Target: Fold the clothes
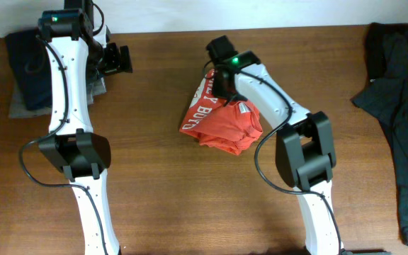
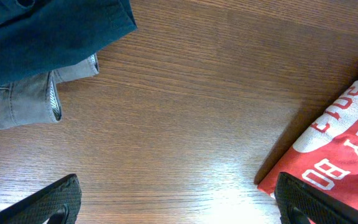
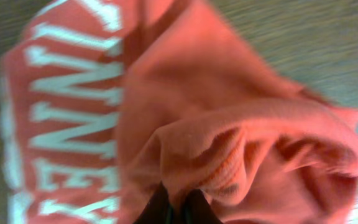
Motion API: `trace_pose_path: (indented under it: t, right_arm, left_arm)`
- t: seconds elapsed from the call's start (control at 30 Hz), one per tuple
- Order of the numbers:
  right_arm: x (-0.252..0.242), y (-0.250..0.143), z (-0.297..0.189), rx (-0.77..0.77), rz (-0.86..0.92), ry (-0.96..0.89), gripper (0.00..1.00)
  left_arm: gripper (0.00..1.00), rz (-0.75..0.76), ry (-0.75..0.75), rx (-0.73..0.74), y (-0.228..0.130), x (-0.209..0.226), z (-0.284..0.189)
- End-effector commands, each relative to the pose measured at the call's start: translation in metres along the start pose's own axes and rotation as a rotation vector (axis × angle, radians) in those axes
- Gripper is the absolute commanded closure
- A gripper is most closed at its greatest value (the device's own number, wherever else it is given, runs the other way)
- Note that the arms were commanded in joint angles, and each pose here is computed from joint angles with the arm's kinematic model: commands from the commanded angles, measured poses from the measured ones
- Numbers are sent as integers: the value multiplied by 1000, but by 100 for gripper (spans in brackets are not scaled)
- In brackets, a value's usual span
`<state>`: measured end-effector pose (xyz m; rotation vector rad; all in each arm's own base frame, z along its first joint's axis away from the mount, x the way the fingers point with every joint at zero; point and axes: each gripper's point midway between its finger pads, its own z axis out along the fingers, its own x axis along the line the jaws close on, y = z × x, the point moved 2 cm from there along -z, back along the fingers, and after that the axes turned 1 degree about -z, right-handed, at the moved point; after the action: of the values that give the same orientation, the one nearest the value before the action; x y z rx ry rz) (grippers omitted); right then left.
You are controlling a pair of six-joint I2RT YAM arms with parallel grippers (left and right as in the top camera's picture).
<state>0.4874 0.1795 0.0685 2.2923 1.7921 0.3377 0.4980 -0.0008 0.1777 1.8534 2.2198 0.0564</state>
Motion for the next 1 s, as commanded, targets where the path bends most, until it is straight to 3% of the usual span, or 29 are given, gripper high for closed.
trace_pose_path:
  t: [0.0,0.27,0.73,0.87,0.93,0.97]
  right_arm:
    - [-26,17,0,-16,57,-40,96]
    - [-59,39,-23,-46,94,-45,96]
    - [-119,44,-33,-12,170,-164,92]
    - [-130,42,-34,9,181,-190,76]
    - [-132,40,-34,17,177,-194,40]
    - [-132,40,-34,19,173,-195,29]
  left_arm:
    - [1,-2,9,16,-1,0,8]
    - [1,-2,9,14,0,0,8]
    - [1,-2,9,16,-1,0,8]
    - [1,-2,9,15,0,0,8]
    - [1,-2,9,15,-1,0,8]
    - [1,-2,9,16,-1,0,8]
